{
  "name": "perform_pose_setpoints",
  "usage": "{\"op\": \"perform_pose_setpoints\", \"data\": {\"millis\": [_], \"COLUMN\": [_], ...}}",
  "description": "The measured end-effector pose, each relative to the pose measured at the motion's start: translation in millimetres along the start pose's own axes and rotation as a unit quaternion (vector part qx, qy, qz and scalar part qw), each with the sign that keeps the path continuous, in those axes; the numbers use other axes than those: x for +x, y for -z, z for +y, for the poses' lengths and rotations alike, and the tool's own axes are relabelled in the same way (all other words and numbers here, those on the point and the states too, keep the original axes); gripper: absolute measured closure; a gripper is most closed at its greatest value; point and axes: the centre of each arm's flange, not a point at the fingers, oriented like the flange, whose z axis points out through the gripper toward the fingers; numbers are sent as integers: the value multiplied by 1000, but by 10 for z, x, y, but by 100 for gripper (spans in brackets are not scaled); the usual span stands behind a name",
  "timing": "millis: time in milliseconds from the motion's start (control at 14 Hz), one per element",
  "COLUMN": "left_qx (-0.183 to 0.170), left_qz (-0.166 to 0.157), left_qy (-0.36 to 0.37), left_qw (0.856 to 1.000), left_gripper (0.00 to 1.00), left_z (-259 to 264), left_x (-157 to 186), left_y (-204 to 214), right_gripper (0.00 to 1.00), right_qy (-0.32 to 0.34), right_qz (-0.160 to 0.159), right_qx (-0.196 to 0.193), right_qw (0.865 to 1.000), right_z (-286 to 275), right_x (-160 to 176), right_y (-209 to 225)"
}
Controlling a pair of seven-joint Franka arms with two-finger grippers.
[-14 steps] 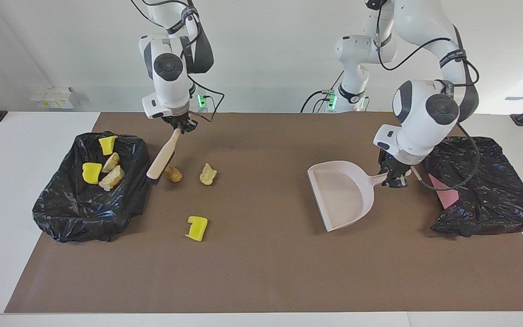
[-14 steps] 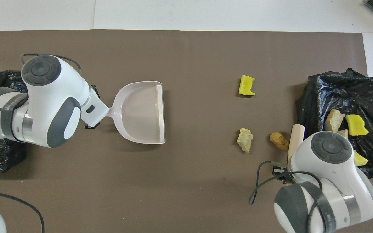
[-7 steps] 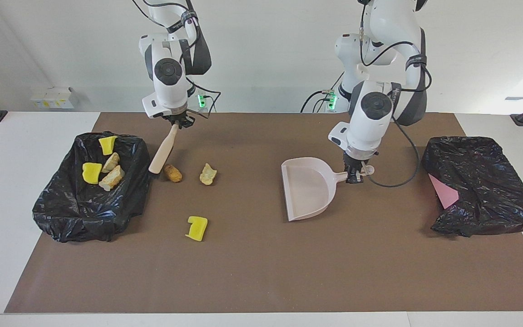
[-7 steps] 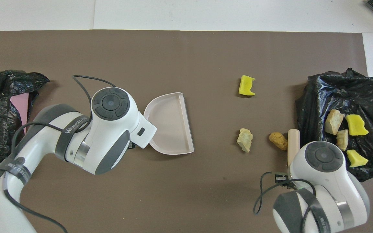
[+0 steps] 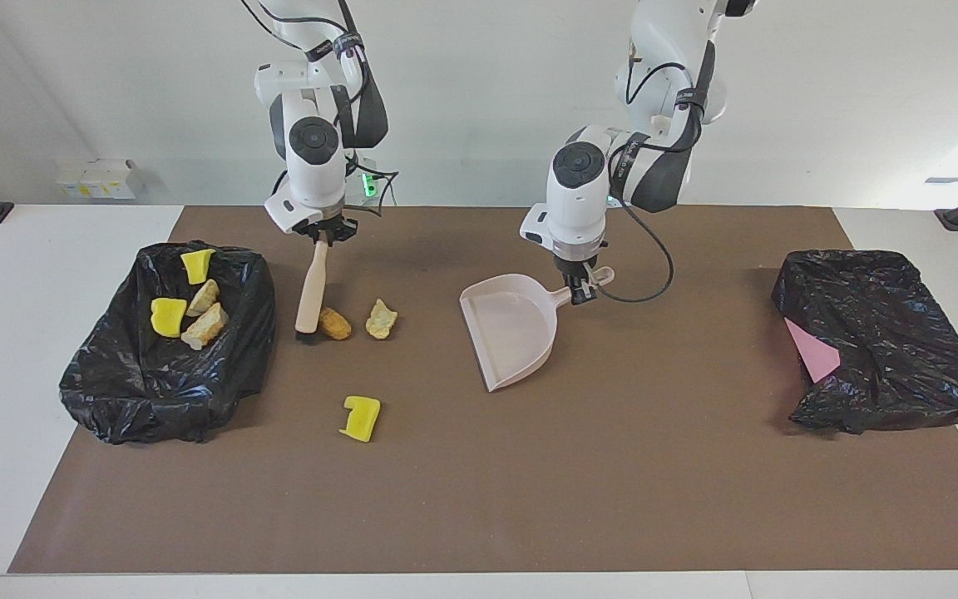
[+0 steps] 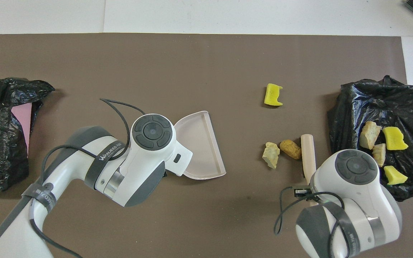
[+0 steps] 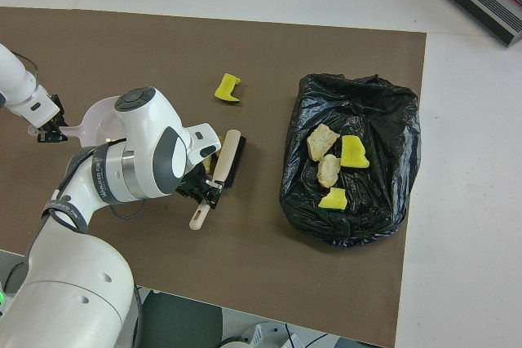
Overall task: Sweep and dump trash in bin
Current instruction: 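Sweep beige chunks into the dustpan with the right gripper while the left gripper holds it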
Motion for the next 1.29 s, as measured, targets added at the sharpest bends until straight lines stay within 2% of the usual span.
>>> {"op": "perform_pose_setpoints", "data": {"millis": [215, 572, 787, 1073, 1288], "left_qx": [1, 15, 22, 40, 51], "left_qz": [1, 17, 24, 43, 54], "left_qy": [0, -3, -20, -56, -68], "left_qw": [1000, 1000, 999, 997, 995], "left_gripper": [69, 69, 69, 69, 69], "left_z": [14, 89, 145, 82, 15], "left_x": [-11, -49, -25, -63, -101], "left_y": [-31, -137, -132, -215, -231], "right_gripper": [73, 73, 73, 73, 73], "right_qy": [-5, -36, -43, -11, 5], "right_qz": [-6, 2, 5, 12, 29], "right_qx": [43, 87, 104, 102, 69], "right_qw": [999, 996, 994, 995, 997], "right_z": [-239, -1205, -1583, -2050, -2025], "right_x": [46, 14, -37, -334, -237], "right_y": [86, -54, 113, 389, 609]}}
